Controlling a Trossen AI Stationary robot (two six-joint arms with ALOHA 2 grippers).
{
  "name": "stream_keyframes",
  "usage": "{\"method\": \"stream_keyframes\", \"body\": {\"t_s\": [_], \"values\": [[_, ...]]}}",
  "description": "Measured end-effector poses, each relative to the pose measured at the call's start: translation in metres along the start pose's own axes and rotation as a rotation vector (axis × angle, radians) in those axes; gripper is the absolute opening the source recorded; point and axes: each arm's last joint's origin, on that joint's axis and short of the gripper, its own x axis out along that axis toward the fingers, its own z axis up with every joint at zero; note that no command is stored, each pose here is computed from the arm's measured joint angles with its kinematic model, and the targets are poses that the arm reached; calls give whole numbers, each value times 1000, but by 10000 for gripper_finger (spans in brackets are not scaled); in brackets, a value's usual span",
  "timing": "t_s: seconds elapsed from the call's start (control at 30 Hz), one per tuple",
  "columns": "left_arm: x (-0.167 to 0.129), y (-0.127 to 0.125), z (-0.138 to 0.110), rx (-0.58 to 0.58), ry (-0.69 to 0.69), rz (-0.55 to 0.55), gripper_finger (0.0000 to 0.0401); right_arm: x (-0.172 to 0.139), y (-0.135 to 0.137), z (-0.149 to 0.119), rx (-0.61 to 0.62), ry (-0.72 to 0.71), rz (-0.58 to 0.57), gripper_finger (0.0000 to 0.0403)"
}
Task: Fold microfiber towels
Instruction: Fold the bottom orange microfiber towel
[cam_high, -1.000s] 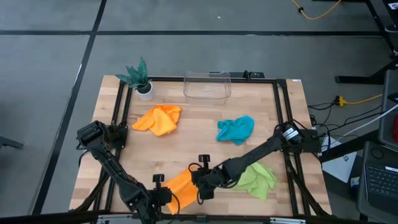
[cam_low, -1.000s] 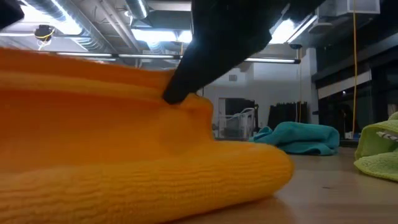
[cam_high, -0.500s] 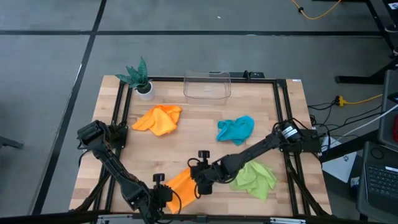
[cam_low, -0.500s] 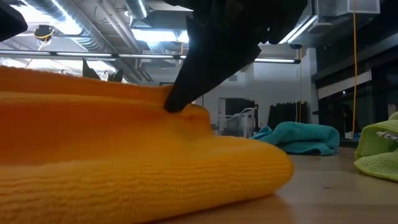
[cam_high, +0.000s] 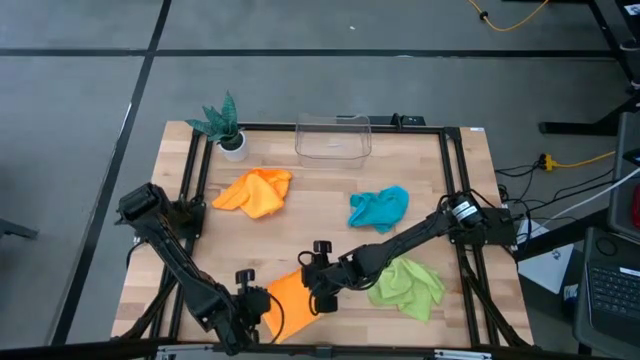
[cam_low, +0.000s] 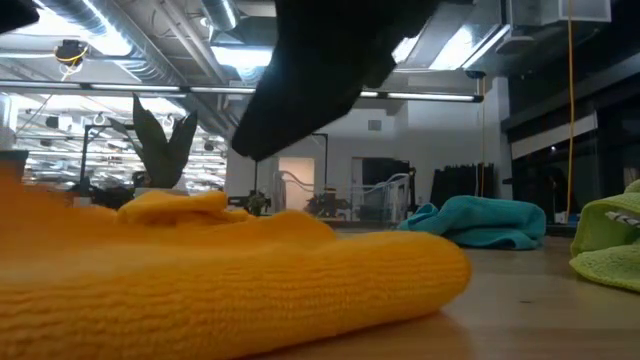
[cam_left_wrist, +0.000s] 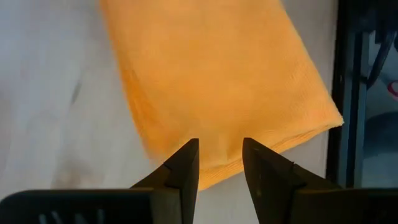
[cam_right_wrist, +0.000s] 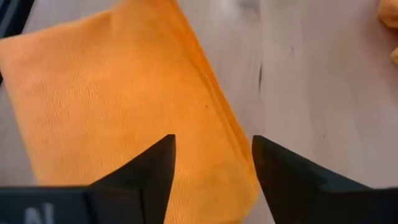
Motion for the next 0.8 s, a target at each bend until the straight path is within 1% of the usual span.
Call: {"method": "stream_keyframes", "body": {"t_s": [0.1, 0.17, 0.33, 0.4, 0.47, 0.5, 0.57, 0.63, 0.7, 0.73, 0.8], "values": [[-9, 1, 4, -20, -29, -20, 113, -5, 0, 7, -8, -2, 0, 227], [-10, 1, 5, -29, -50, -29, 112, -8, 0, 8, -18, 24, -5, 226], [-4, -4, 4, -32, -46, -39, 113, -14, 6, 3, -21, 93, -10, 218], [-1, -5, 2, -16, -32, -40, 114, -14, 15, 0, 1, 76, 21, 215], [-1, -4, 2, 11, -24, -41, 112, -9, 24, -4, 49, 7, 56, 214], [-1, -4, 2, 25, -20, -41, 111, -7, 28, -6, 88, -46, 55, 213], [-3, -3, 2, 34, -19, -39, 110, -3, 35, -9, 181, -186, 26, 213], [-7, -1, 3, 33, -22, -42, 110, 4, 40, -13, 240, -326, -7, 213], [-9, 0, 4, 34, -26, -36, 109, 18, 43, -25, 245, -383, -35, 213], [-9, 1, 4, 38, -22, -29, 109, 26, 44, -29, 251, -399, -30, 213], [-9, 1, 3, 42, -21, -22, 109, 38, 45, -33, 260, -405, -29, 213]]}}
